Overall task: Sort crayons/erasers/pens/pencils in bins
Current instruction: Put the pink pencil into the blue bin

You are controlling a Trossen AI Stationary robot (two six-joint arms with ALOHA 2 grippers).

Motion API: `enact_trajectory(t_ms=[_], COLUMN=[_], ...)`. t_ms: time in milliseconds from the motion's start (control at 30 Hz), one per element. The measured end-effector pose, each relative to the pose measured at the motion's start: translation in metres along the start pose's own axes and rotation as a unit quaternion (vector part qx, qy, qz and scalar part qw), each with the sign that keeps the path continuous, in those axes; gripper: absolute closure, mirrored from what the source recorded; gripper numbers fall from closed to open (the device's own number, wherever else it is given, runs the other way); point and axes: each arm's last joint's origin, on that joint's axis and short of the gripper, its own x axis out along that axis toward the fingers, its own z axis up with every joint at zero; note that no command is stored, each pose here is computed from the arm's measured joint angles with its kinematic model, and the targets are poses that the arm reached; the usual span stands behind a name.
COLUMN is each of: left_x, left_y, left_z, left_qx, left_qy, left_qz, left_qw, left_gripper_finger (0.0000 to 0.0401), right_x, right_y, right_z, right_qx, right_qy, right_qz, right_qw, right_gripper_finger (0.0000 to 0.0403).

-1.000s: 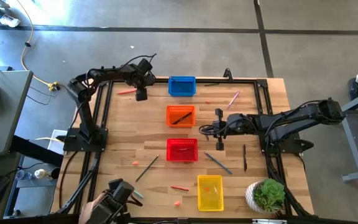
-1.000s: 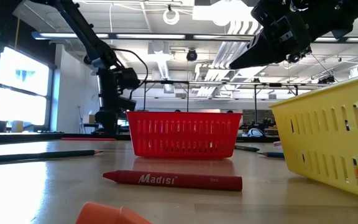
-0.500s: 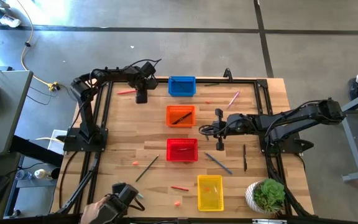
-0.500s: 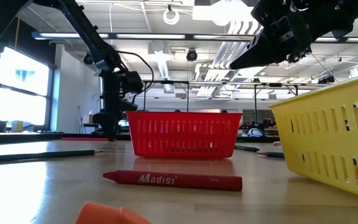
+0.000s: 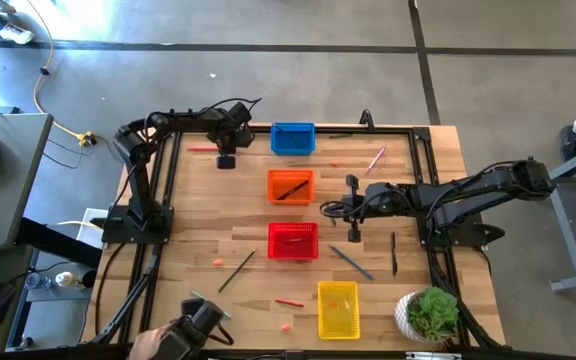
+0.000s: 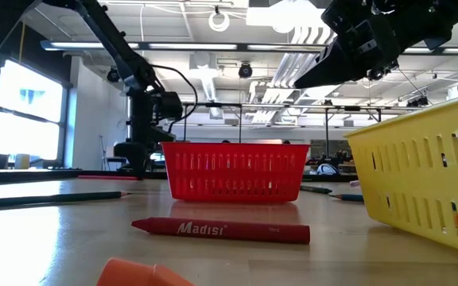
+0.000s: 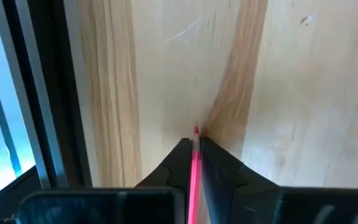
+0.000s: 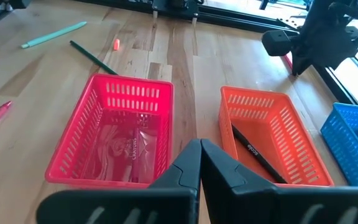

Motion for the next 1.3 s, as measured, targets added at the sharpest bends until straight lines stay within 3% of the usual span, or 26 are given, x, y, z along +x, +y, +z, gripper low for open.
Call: enact_trajectory(t_ms=[400, 900, 1300], left_x=[-0.024, -0.061, -0.076], left_y=[0.002, 0.019, 0.022], left_z=[0.006, 0.031, 0.032], left_qx=[-0.011, -0.047, -0.05], left_qy=[-0.012, -0.126, -0.15], left_qz=[-0.01, -0.038, -0.039], left_qw=[1.0, 0.99, 0.987], left_gripper_finger=[0.0393, 0.0394, 0.0394], right_x=[0.0, 0.0, 0.0], right_y=[0.0, 0.0, 0.0], right_z=[0.0, -0.002, -0.002], right_qx=[0.0, -0.001, 0.003], right_qy=[0.001, 0.008, 0.008], right_qz=[0.001, 0.002, 0.003], right_qw=[1.0, 1.0, 1.0], right_gripper_finger=[0.0403, 0.0403, 0.0403])
